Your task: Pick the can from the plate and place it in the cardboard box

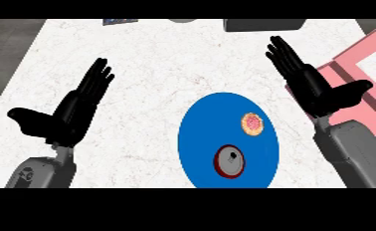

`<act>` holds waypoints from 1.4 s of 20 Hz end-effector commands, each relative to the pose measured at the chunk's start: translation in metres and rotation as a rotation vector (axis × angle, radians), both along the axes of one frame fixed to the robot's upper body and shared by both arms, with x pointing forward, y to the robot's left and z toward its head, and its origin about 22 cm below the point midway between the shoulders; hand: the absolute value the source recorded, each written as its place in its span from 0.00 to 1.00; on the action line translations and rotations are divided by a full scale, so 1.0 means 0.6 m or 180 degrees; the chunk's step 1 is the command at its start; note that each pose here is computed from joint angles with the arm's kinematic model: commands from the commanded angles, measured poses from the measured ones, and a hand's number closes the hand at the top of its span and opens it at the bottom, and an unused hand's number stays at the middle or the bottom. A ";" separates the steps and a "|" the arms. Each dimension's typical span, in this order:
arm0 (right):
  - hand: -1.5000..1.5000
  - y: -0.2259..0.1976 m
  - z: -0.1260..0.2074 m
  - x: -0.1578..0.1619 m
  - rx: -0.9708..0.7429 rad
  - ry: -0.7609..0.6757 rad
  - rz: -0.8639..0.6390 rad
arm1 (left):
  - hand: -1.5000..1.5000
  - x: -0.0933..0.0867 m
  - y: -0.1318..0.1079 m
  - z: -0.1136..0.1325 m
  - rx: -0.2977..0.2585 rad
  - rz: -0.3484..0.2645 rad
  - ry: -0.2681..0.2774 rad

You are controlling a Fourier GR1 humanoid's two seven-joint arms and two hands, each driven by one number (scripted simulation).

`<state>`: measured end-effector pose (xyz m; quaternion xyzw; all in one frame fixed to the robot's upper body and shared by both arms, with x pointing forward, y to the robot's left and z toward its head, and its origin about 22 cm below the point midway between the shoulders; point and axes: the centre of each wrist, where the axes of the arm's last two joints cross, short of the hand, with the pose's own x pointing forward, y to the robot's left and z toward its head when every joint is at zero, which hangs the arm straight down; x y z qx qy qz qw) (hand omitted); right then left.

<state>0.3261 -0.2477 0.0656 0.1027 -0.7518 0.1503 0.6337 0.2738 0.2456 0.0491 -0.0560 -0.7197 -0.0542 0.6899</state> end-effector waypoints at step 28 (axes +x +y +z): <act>0.00 -0.092 0.187 -0.090 -0.2659 0.0104 0.0906 | 0.50 -0.008 0.024 0.011 -0.0056 0.0868 0.0282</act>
